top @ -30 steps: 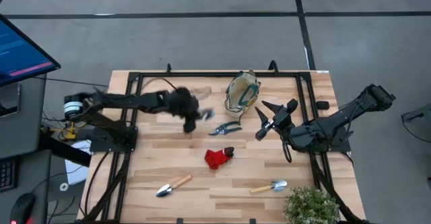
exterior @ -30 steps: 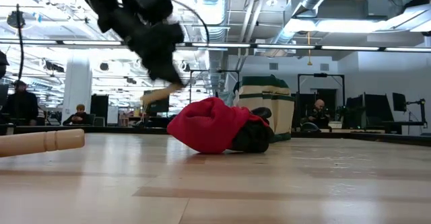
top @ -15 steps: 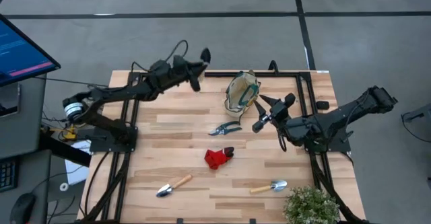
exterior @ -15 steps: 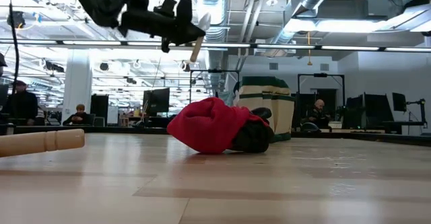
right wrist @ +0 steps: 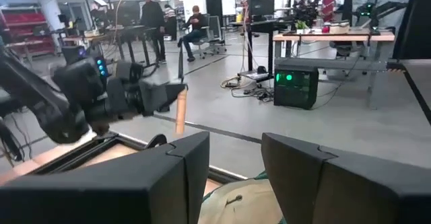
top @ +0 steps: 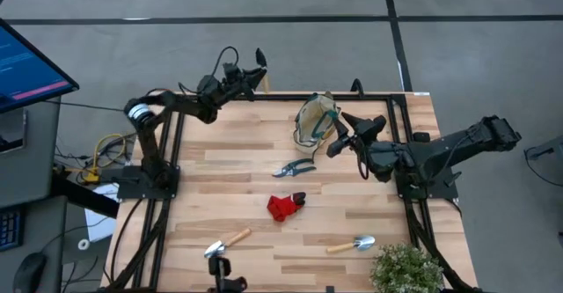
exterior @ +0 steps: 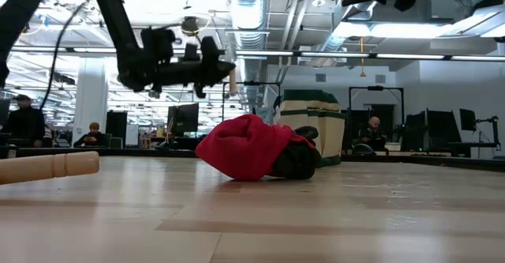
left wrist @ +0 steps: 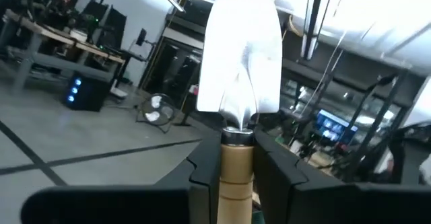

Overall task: Pick & Place Garden tools in Gardening bag
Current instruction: Put the trowel into the side pocket of the gardening bag

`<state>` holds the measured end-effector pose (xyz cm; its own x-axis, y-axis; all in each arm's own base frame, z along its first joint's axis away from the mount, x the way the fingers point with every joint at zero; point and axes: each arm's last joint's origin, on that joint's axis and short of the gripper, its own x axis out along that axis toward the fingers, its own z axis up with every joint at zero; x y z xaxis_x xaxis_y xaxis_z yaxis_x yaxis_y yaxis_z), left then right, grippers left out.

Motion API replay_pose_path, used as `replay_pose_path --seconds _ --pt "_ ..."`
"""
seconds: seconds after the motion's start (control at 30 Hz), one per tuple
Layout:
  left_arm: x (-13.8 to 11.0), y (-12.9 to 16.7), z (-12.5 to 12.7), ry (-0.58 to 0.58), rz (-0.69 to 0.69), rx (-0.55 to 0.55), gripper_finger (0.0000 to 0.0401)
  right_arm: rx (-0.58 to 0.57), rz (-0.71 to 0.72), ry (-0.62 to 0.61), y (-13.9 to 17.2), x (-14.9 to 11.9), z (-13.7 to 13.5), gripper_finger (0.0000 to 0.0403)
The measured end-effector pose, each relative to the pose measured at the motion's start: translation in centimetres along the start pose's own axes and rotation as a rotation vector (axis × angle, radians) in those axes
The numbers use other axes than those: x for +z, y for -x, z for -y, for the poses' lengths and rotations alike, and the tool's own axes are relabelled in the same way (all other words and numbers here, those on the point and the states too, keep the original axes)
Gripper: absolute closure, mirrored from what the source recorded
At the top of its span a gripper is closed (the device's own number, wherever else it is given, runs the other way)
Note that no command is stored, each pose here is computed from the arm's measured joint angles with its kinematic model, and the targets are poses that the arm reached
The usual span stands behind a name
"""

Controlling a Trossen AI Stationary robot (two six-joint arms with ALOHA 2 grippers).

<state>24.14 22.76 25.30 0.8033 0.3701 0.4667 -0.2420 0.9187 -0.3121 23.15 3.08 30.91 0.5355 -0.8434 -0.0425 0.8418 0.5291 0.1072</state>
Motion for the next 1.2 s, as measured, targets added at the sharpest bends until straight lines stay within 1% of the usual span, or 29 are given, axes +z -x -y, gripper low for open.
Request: replay_pose_path --seconds 0.07,0.13,0.3,0.4,0.67,0.83,0.93,1.07,1.2 --pt "-0.8 -0.3 -0.6 0.014 0.004 -0.023 0.0339 -0.008 0.002 -0.005 -0.2 0.0 0.1 0.0274" --pt "-1.3 -1.0 -0.8 0.035 -0.009 -0.072 0.0339 -0.017 0.004 -0.008 -0.4 0.1 0.2 0.0275" --pt "-2.3 -4.2 -0.2 0.039 -0.029 -0.227 0.0339 -0.036 0.014 -0.032 -0.8 0.3 0.3 0.0275" --pt "-3.1 -5.4 -0.2 0.042 -0.051 -0.281 0.0339 -0.042 0.017 -0.037 -0.9 0.4 0.4 0.0275" --pt "-5.9 -6.1 -1.0 0.046 -0.095 -0.282 0.0339 -0.04 0.023 -0.055 -0.9 0.5 0.4 0.0275" --pt "-6.5 -7.4 -0.2 0.047 -0.077 -0.326 0.0339 -0.04 0.027 -0.067 -0.9 0.6 0.3 0.0275" --pt "-7.1 -7.9 0.1 0.052 -0.088 -0.356 0.0339 -0.04 0.034 -0.086 -1.0 0.8 0.3 0.0275" --pt "-8.0 -8.2 0.1 0.063 -0.099 -0.358 0.0339 -0.042 0.041 -0.105 -1.0 0.9 0.4 0.0275" --pt "-8.1 -8.6 0.4 0.065 -0.091 -0.368 0.0339 -0.047 0.046 -0.115 -1.2 1.0 0.4 0.0275"
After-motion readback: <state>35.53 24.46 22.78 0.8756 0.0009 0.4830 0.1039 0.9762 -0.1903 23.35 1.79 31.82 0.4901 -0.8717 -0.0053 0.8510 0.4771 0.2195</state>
